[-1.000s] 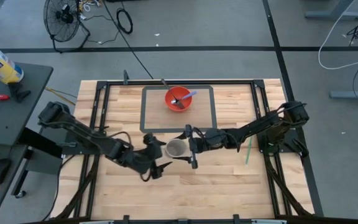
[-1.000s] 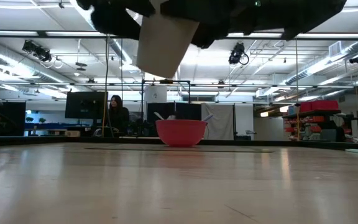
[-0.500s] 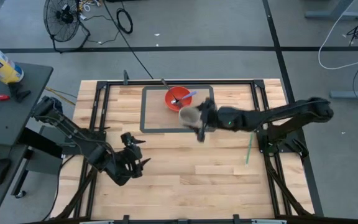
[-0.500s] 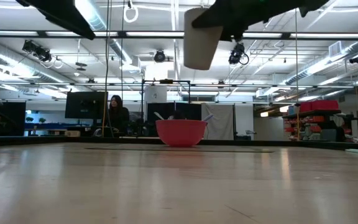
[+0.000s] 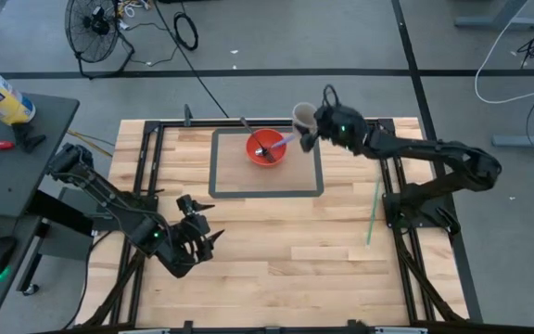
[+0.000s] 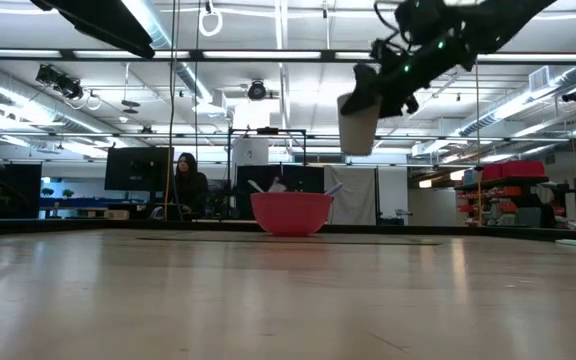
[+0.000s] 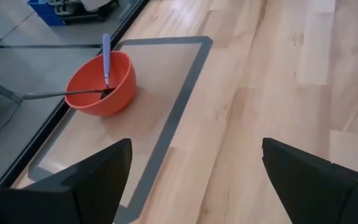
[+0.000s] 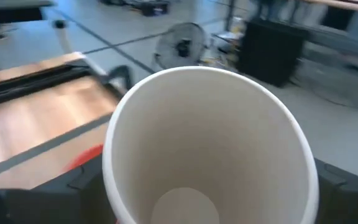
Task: Pick & Place Utensil
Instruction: Put the gray cup on the transparent mat to the top right of the orange bowl
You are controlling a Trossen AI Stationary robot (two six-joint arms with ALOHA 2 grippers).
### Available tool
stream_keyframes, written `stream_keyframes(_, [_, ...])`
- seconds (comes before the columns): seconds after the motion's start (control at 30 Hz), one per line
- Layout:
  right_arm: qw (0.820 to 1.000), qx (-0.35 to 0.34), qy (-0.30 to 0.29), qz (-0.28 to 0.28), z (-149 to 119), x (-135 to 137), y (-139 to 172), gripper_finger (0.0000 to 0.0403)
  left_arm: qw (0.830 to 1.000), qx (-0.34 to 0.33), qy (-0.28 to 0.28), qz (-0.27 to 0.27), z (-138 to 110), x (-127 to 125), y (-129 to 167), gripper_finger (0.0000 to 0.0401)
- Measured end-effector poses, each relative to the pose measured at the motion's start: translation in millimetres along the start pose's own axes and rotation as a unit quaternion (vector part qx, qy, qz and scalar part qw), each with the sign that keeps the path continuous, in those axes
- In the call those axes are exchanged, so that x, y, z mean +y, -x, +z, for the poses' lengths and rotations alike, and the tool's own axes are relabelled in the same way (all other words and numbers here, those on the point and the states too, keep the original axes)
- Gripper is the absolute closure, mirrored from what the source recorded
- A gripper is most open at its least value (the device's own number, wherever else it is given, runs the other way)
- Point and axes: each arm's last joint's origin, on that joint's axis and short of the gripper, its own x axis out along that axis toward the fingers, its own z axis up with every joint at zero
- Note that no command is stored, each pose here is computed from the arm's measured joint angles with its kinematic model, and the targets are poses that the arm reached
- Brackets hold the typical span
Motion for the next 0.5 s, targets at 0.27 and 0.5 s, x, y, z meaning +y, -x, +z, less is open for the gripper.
stream_keyframes(0.27, [0.998,0.038,-0.029,-0.029,-26,-43,-45,0.0073,1.000,0.001,0.003,-0.001,0,0,0,0.0039])
stream_keyframes(0.5, [0.995,0.059,-0.065,-0.043,-53,-59,-76,0.0073,1.000,0.001,0.003,-0.001,0,0,0,0.0039])
